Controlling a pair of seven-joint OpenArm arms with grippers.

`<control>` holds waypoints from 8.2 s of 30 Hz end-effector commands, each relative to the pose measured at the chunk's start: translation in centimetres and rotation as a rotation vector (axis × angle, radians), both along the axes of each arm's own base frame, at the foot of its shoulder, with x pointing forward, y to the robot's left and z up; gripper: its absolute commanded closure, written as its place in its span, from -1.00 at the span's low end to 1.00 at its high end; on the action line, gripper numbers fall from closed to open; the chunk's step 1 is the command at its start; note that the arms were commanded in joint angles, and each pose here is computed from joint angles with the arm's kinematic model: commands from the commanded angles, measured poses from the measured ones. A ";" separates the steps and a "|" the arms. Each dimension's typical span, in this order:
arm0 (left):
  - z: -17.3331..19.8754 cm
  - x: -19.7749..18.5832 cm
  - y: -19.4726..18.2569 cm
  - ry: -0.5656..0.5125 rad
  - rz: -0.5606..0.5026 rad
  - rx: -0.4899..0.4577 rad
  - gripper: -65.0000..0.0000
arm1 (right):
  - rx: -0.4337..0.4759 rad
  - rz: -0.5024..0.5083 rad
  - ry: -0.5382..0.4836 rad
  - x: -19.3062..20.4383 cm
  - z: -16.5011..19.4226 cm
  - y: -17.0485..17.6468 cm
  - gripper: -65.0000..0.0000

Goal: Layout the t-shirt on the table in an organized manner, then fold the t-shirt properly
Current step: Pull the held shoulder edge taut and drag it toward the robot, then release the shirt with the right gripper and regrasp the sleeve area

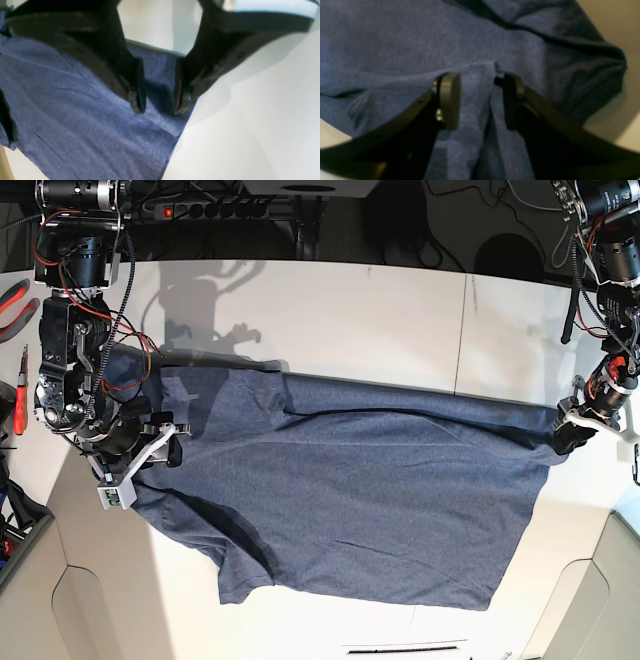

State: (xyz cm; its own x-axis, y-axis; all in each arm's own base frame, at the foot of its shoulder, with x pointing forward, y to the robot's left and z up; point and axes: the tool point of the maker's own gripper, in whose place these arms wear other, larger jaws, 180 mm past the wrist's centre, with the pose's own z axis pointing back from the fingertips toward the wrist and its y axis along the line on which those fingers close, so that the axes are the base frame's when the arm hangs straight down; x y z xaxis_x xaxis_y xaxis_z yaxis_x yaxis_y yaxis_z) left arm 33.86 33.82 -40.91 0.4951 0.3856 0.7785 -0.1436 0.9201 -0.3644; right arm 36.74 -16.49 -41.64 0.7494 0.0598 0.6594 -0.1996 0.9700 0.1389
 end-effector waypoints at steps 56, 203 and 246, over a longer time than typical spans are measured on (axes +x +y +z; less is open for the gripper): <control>2.7 5.0 -2.2 -0.073 -0.166 0.266 0.74 | 0.008 -0.009 -0.067 1.5 1.8 -0.3 1.00; 2.3 -3.6 -5.6 0.164 -0.308 0.523 0.53 | -0.612 0.205 -0.054 -1.9 0.9 1.3 -0.01; 2.5 -3.4 -4.9 0.163 -0.262 0.528 0.54 | -0.908 0.148 -0.145 3.5 2.8 0.7 1.00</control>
